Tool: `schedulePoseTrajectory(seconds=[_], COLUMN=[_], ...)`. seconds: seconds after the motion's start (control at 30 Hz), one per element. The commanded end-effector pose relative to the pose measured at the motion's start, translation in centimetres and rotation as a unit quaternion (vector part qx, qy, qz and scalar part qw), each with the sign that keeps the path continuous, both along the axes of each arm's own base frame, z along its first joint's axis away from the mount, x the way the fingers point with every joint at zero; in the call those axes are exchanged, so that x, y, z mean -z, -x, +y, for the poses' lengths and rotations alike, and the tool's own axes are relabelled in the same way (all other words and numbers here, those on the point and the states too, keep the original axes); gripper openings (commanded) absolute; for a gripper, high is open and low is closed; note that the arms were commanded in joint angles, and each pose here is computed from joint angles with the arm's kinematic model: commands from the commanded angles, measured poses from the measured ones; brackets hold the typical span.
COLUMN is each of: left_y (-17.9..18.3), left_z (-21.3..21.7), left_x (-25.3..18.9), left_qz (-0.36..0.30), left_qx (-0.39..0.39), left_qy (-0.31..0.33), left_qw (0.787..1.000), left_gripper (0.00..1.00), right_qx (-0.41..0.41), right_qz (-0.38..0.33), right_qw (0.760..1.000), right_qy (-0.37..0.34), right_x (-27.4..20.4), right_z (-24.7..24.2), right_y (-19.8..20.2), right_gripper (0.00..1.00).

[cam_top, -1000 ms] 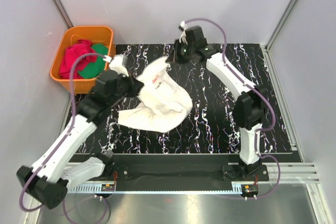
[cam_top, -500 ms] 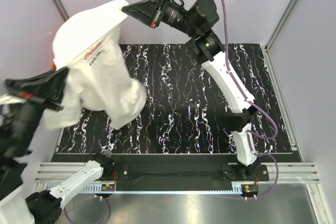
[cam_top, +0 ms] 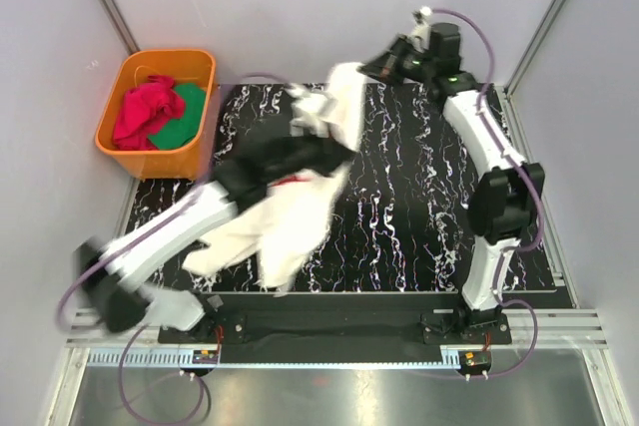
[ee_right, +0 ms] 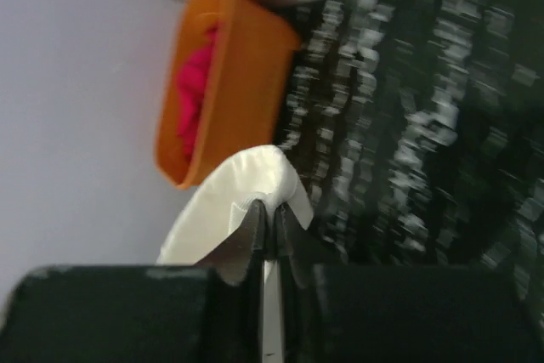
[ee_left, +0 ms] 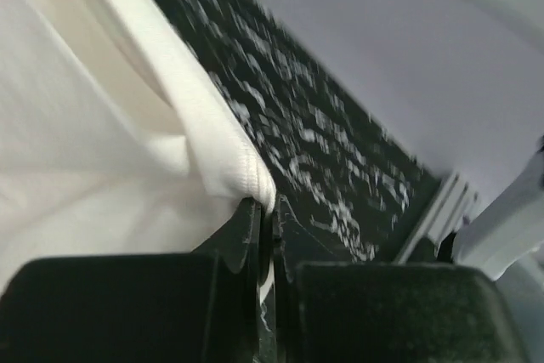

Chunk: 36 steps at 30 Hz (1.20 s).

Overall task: Fold and stack the t-shirts
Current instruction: Flatten the tshirt out

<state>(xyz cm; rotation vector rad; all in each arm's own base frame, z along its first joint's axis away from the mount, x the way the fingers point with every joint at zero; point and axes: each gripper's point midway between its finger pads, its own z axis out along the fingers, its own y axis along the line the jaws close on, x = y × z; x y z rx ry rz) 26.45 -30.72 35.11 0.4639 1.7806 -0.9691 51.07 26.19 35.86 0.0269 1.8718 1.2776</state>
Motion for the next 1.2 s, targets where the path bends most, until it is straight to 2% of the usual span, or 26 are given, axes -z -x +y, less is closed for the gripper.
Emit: schedulePoseTrajectory(seconds=[0.0, 0.03, 0.07, 0.1, 0.13, 0.17, 0.2, 0.27, 0.37, 0.4, 0.43, 0.5, 0.6, 0.67, 0.73, 0.83, 0.9, 0.93, 1.0, 1.03, 1.17], left_y=[5.7, 6.2, 6.0, 6.4, 6.6, 5.9, 5.1, 4.4, 2.2, 0.8, 1.0, -0.5, -2.3, -3.7, -4.3, -4.8, -3.7, -3.6, -3.2, -2.8, -2.0], left_z=[-10.8, -12.1, -12.8, -13.2, -13.1, -12.3, -10.8, -8.7, -3.9, -1.9, -0.2, 2.5, 6.0, 8.3, 9.5, 12.3, 12.9, 13.5, 13.7, 14.0, 14.7], left_x=[0.5, 1.7, 2.8, 4.5, 5.0, 5.4, 5.7, 5.4, 6.2, 6.6, 8.1, 9.7, 13.6, 16.1, 17.5, 20.1, 21.4, 21.6, 22.2, 22.9, 23.7], left_qz=[0.025, 0.048, 0.057, 0.071, 0.071, 0.069, 0.073, 0.075, 0.084, 0.091, 0.106, 0.118, 0.161, 0.196, 0.213, 0.231, 0.237, 0.233, 0.228, 0.235, 0.254], left_qx=[0.165, 0.187, 0.179, 0.182, 0.183, 0.161, 0.142, 0.132, 0.065, 0.034, 0.021, -0.024, -0.083, -0.129, -0.153, -0.208, -0.208, -0.224, -0.227, -0.229, -0.245], left_qy=[0.03, 0.024, 0.009, -0.008, -0.01, -0.015, -0.017, -0.018, -0.049, -0.06, -0.085, -0.101, -0.117, -0.122, -0.133, -0.193, -0.198, -0.196, -0.19, -0.192, -0.198], left_qw=[0.986, 0.981, 0.982, 0.981, 0.981, 0.984, 0.987, 0.988, 0.993, 0.994, 0.991, 0.988, 0.976, 0.964, 0.956, 0.931, 0.928, 0.926, 0.927, 0.925, 0.915], left_gripper=[0.2, 0.4, 0.63, 0.74, 0.83, 0.86, 0.86, 0.8, 0.77, 0.77, 0.77, 0.76, 0.73, 0.71, 0.71, 0.66, 0.65, 0.66, 0.7, 0.74, 0.75], right_qx=[0.14, 0.158, 0.157, 0.198, 0.211, 0.212, 0.216, 0.21, 0.194, 0.179, 0.165, 0.133, 0.097, 0.097, 0.106, 0.132, 0.157, 0.163, 0.17, 0.167, 0.198], right_qz=[0.061, 0.113, 0.12, 0.142, 0.174, 0.178, 0.183, 0.199, 0.207, 0.191, 0.202, 0.187, 0.218, 0.238, 0.267, 0.289, 0.29, 0.312, 0.333, 0.356, 0.379], right_qw=[0.984, 0.974, 0.969, 0.951, 0.935, 0.928, 0.924, 0.919, 0.92, 0.928, 0.928, 0.939, 0.943, 0.939, 0.928, 0.91, 0.906, 0.897, 0.886, 0.874, 0.839], right_qy=[0.09, 0.113, 0.15, 0.191, 0.225, 0.25, 0.259, 0.268, 0.269, 0.265, 0.265, 0.256, 0.233, 0.228, 0.239, 0.265, 0.265, 0.269, 0.274, 0.285, 0.338], right_x=[6.8, 9.3, 10.5, 12.1, 13.1, 13.6, 13.6, 14.6, 15.3, 14.2, 16.0, 15.8, 19.3, 22.3, 24.7, 26.7, 26.6, 27.7, 28.4, 29.4, 31.4], right_z=[-12.5, -15.6, -16.4, -19.5, -20.6, -21.2, -21.6, -21.6, -20.6, -19.0, -18.0, -14.8, -12.0, -11.3, -11.8, -13.4, -14.2, -14.6, -15.1, -15.5, -18.1], right_y=[-4.2, -3.6, -3.2, -3.4, -2.1, -1.6, -1.0, 0.3, 2.7, 3.8, 5.0, 6.9, 9.4, 10.6, 11.7, 13.8, 14.9, 16.4, 17.7, 19.1, 21.7], right_gripper=[0.13, 0.25, 0.35, 0.47, 0.53, 0.58, 0.6, 0.71, 0.72, 0.72, 0.72, 0.71, 0.66, 0.66, 0.66, 0.67, 0.68, 0.69, 0.71, 0.72, 0.72])
